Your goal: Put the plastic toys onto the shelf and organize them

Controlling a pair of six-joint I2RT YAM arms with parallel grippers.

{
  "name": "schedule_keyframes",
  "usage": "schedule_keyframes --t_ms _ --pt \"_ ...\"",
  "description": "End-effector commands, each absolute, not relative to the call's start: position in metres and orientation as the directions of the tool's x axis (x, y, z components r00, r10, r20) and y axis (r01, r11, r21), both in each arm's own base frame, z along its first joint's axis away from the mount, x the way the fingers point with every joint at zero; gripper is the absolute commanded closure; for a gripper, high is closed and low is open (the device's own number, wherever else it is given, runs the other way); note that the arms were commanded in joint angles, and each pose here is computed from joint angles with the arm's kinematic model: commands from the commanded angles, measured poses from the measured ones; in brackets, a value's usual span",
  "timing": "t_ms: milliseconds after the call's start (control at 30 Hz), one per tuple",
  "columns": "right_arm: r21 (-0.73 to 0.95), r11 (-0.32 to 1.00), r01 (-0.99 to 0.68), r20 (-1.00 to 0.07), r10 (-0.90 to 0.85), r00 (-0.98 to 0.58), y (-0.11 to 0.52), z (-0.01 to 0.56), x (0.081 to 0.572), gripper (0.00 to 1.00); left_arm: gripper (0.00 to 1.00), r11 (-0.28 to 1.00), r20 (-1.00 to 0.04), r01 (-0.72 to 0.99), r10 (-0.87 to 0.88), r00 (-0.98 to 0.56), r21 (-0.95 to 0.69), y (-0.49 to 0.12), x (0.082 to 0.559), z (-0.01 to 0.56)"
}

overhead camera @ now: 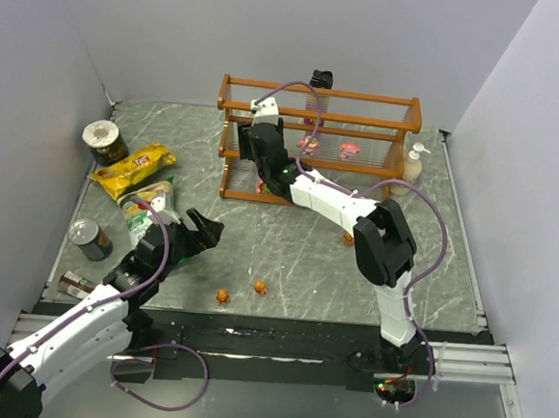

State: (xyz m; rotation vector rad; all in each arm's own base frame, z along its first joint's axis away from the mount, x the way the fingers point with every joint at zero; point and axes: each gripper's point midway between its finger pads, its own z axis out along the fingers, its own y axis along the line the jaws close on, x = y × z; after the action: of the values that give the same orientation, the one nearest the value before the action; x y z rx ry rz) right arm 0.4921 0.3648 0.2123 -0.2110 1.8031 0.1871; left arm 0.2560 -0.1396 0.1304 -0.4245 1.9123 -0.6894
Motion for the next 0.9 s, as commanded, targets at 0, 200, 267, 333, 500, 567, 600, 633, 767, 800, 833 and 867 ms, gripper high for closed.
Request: schedule_keyframes --t_ms 0,200,267,333,500,567,600,633,767,800,833,867 --pt "0.044 0.973 -0.225 -0.973 -0.008 -0.229 0.367 0.226 0.501 0.58 0.04 0.75 -0.704 0.046 -0.596 -0.386 -0.66 -0.144 0.263 0.156" --pt "0.038 0.979 -0.2 -0.961 -0.019 -0.277 0.364 0.216 0.508 0.54 0.04 0.749 -0.705 0.047 -0.598 -0.383 -0.661 -0.144 0.263 0.157" --pt "0.048 0.981 -0.188 -0.957 -0.009 -0.29 0.363 0.214 0.509 0.53 0.04 0.749 -0.705 0.046 -0.598 -0.382 -0.661 -0.143 0.263 0.157" --pt "0.053 0.983 -0.173 -0.95 -0.004 -0.312 0.361 0.21 0.511 0.52 0.04 0.751 -0.706 0.045 -0.597 -0.381 -0.659 -0.143 0.263 0.157" --pt "0.061 0.987 -0.148 -0.94 0.007 -0.34 0.355 0.21 0.51 0.47 0.04 0.752 -0.706 0.044 -0.596 -0.382 -0.658 -0.143 0.264 0.156" --pt "0.066 0.986 -0.153 -0.938 0.009 -0.346 0.354 0.213 0.508 0.46 0.04 0.752 -0.706 0.043 -0.596 -0.381 -0.658 -0.143 0.264 0.156" --pt "0.064 0.986 -0.155 -0.938 0.006 -0.348 0.353 0.213 0.508 0.44 0.04 0.753 -0.707 0.043 -0.595 -0.381 -0.657 -0.143 0.264 0.156" --pt "0.059 0.986 -0.156 -0.938 0.001 -0.347 0.353 0.215 0.508 0.44 0.04 0.753 -0.707 0.041 -0.596 -0.381 -0.657 -0.142 0.264 0.156" --pt "0.05 0.984 -0.169 -0.936 -0.012 -0.351 0.353 0.218 0.507 0.39 0.04 0.752 -0.706 0.04 -0.597 -0.381 -0.658 -0.143 0.264 0.156" --pt "0.05 0.984 -0.173 -0.937 -0.014 -0.349 0.354 0.219 0.507 0.37 0.04 0.753 -0.706 0.038 -0.597 -0.381 -0.657 -0.142 0.264 0.156" --pt "0.05 0.984 -0.171 -0.937 -0.014 -0.349 0.353 0.22 0.507 0.34 0.04 0.753 -0.706 0.037 -0.598 -0.378 -0.657 -0.142 0.264 0.156" --pt "0.049 0.984 -0.173 -0.938 -0.015 -0.348 0.353 0.221 0.507 0.28 0.04 0.752 -0.705 0.033 -0.6 -0.379 -0.658 -0.142 0.264 0.155"
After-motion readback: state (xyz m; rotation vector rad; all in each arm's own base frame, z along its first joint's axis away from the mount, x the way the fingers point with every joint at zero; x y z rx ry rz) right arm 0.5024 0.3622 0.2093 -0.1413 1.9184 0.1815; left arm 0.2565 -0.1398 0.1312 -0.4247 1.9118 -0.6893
